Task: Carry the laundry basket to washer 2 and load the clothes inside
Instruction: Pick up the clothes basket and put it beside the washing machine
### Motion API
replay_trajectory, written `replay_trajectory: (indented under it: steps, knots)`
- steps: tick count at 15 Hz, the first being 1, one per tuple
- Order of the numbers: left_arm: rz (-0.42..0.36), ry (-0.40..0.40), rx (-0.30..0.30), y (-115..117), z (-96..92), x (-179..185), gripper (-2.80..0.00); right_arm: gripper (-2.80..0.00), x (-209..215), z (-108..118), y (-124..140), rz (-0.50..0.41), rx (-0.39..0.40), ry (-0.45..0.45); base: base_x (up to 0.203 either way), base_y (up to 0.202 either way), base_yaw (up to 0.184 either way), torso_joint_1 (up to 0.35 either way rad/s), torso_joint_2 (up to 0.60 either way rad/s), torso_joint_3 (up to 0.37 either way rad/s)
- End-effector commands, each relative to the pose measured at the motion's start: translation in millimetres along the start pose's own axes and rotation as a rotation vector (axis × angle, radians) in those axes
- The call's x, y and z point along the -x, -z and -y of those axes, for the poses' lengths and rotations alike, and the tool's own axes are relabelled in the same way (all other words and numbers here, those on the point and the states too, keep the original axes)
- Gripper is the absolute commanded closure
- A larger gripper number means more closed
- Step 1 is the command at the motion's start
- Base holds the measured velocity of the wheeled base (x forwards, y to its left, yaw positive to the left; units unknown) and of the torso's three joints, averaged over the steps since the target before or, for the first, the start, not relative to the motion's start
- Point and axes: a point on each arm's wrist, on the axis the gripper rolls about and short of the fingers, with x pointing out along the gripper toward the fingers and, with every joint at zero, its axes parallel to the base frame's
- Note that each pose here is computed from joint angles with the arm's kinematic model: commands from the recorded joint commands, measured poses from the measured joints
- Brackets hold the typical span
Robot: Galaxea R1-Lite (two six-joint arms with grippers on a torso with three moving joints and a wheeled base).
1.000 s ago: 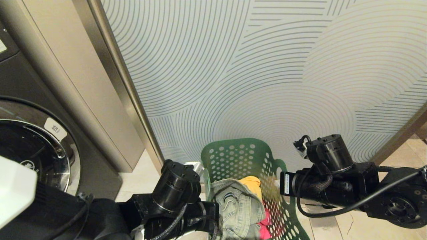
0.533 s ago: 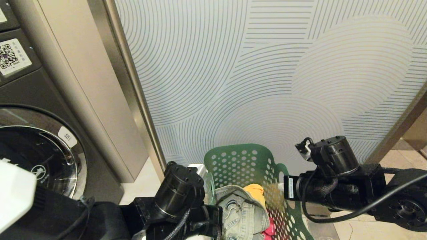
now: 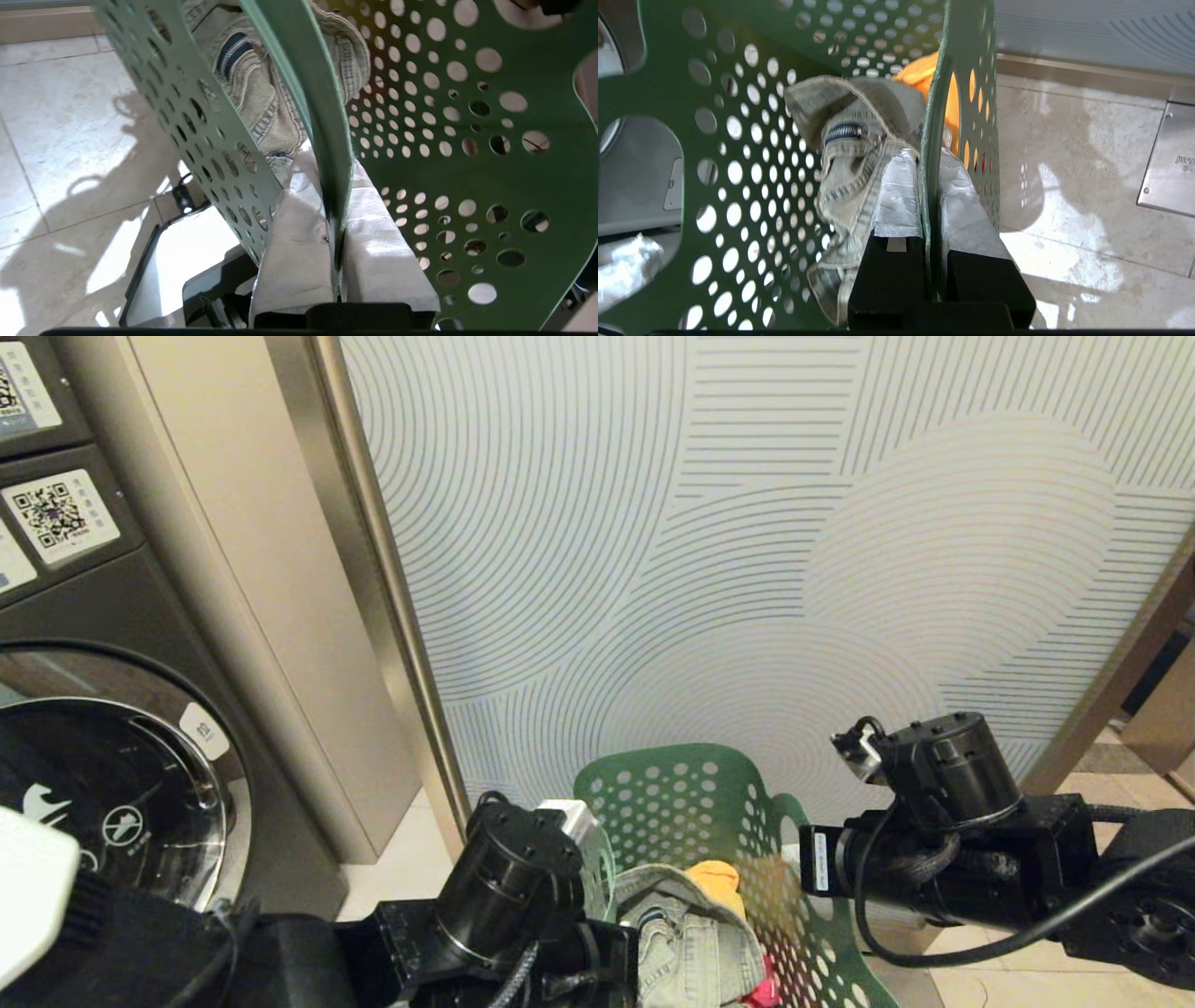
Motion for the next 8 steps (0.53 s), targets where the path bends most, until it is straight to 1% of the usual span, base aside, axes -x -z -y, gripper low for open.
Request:
replay_trajectory:
  steps: [1, 3, 8]
  knots:
    - [0.007, 0.025, -0.007, -0.2, 6.6, 2.8, 0.0, 0.0, 2.5, -0.8, -1.6, 0.011, -0.004, -0.007, 0.0, 0.0, 0.0, 0.0, 0.0, 0.0]
    - [0.006, 0.034, -0.013, 1.0, 9.4, 3.8, 0.0, 0.0, 4.7, -0.5, -1.5, 0.013, -0.005, -0.007, 0.0, 0.0, 0.0, 0.0, 0.0, 0.0]
    - [0.005, 0.035, -0.014, 1.3, 9.6, 4.3, 0.0, 0.0, 8.1, -0.1, -1.1, 0.019, -0.007, -0.011, 0.0, 0.0, 0.0, 0.0, 0.0, 0.0]
